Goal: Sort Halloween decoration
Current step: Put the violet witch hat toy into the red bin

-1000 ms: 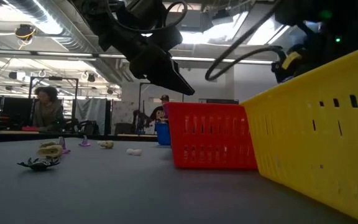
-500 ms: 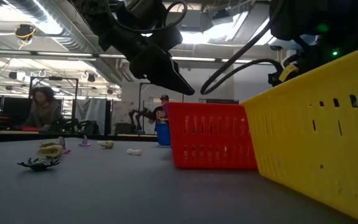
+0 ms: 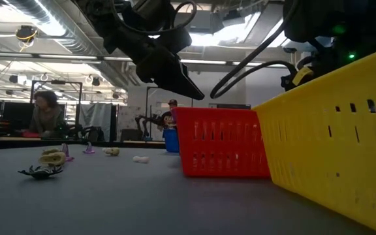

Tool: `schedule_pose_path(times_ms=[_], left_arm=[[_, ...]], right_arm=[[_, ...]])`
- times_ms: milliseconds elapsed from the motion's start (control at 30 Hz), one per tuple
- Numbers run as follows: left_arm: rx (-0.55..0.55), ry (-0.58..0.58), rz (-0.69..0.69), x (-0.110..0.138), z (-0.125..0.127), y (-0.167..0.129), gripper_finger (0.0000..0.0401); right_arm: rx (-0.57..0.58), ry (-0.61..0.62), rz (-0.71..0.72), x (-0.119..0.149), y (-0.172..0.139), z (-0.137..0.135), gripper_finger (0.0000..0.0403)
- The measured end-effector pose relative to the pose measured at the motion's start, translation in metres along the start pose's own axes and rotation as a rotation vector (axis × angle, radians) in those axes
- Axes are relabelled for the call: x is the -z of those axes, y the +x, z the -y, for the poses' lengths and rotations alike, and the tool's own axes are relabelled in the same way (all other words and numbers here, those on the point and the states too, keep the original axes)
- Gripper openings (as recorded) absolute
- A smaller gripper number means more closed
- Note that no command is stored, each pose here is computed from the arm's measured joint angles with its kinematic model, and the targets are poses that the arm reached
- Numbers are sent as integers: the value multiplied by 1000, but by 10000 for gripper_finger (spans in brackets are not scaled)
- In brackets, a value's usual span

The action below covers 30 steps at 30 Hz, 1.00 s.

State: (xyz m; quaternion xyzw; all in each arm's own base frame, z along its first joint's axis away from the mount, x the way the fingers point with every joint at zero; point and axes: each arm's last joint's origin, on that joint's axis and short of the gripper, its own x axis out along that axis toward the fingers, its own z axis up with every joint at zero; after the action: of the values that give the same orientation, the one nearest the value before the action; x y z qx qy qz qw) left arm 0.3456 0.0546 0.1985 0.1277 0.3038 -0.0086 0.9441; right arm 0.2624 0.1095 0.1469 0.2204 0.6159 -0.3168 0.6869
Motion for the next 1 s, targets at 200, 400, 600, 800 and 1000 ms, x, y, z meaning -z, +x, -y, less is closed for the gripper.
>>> schedule_pose_path(times_ms=[200,400,600,800,1000], left_arm=[[0,0,0,0,0,0,208],[0,0,0,0,0,0,208],[0,0,0,0,0,0,208],[0,0,0,0,0,0,208],[0,0,0,0,0,0,208]], right_arm=[[4,0,9,0,0,0,96],[4,0,9,0,0,0,66],[4,1,9,0,0,0,35],[4,1,13,0,0,0,5],[4,2,12,0,0,0,10]])
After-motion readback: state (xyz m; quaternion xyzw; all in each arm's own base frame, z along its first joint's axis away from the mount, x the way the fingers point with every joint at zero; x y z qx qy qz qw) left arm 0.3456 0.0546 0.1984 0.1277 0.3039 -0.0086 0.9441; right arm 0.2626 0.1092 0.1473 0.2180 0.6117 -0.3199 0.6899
